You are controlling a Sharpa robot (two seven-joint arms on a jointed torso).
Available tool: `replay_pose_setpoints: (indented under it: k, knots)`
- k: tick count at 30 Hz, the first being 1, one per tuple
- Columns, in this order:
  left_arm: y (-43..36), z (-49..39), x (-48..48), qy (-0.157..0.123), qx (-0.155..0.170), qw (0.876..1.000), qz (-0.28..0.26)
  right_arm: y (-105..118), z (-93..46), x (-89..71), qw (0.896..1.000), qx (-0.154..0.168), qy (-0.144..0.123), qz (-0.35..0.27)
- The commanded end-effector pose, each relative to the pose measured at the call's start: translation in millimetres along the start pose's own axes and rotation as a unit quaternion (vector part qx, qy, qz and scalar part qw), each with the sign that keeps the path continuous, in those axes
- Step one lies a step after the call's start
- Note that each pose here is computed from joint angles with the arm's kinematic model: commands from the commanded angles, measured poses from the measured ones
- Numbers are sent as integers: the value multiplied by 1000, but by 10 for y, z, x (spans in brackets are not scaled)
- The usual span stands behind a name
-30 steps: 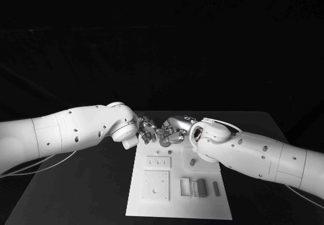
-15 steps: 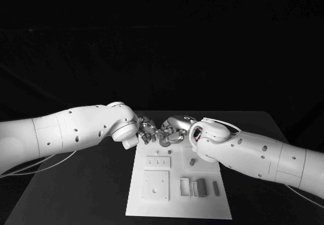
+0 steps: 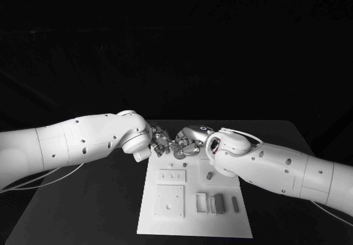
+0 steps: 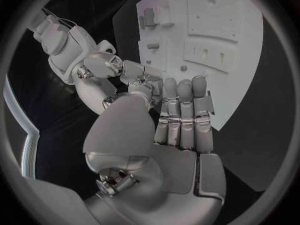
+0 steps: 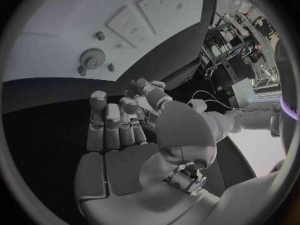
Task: Assemble the parts on the task board
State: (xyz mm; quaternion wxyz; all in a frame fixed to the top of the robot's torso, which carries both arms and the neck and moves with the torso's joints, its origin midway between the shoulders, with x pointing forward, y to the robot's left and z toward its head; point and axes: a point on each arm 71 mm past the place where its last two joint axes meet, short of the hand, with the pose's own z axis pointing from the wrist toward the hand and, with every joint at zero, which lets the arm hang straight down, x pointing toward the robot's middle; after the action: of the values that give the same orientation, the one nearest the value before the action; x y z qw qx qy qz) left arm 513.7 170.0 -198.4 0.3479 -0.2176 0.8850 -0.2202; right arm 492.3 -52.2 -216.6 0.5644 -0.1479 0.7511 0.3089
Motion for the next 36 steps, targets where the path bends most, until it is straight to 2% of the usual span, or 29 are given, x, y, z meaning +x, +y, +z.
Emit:
replay_pose_setpoints:
  k: [1,27,36]
  knots:
    - [-33,0,21,5,7,1000,5,55,4,12,1000,-11,3,-7]
    - [-43,9,29,4,2,1000,5,82,4,26,1000,-11,2,-18]
    - [-50,11,29,3,4,1000,0,96,18,57,1000,-6,12,-23]
